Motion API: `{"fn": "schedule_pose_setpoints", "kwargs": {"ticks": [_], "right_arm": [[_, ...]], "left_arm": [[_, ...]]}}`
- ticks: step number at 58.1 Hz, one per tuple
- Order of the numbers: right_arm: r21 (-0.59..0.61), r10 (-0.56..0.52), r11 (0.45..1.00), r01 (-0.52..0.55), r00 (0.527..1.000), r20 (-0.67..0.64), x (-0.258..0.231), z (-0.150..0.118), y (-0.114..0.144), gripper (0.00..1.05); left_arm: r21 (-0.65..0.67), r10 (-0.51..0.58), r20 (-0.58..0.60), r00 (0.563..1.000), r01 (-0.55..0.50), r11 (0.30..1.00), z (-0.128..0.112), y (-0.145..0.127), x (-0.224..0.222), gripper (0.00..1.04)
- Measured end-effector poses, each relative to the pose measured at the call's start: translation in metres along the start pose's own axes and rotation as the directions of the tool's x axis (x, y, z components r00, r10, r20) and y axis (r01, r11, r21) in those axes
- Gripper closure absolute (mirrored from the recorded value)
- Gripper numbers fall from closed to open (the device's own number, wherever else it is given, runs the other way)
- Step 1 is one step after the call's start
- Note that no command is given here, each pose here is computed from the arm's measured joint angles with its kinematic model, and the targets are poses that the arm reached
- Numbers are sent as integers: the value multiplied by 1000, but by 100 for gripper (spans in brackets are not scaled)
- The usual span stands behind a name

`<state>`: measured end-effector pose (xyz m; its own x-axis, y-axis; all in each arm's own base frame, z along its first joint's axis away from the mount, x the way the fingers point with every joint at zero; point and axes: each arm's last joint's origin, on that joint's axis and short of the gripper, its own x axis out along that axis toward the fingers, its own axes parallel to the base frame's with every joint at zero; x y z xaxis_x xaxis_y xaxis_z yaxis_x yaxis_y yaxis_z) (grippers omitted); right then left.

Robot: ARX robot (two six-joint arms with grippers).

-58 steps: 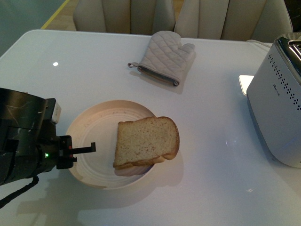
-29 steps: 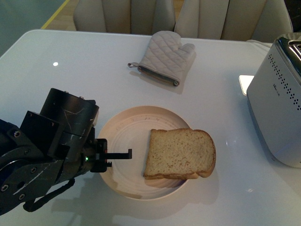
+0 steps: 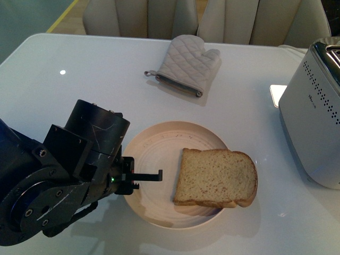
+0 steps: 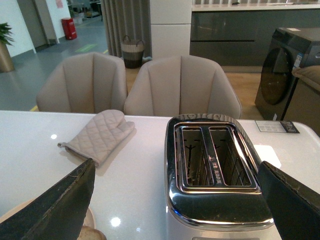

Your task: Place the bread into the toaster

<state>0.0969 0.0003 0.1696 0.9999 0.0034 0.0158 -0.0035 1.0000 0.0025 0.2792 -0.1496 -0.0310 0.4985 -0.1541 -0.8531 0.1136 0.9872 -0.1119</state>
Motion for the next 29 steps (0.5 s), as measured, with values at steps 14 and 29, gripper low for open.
{"fn": "schedule_pose_setpoints", "kwargs": {"ticks": [14, 29], "right_arm": [[0, 0, 1000, 0, 1000, 0, 0, 0, 0, 9], [0, 0, 1000, 0, 1000, 0, 0, 0, 0, 9]], "left_arm": [[-34, 1, -4, 1000, -1, 999, -1, 13, -5, 47], [-209, 9, 230, 973, 40, 977, 39, 64, -58, 6]]}}
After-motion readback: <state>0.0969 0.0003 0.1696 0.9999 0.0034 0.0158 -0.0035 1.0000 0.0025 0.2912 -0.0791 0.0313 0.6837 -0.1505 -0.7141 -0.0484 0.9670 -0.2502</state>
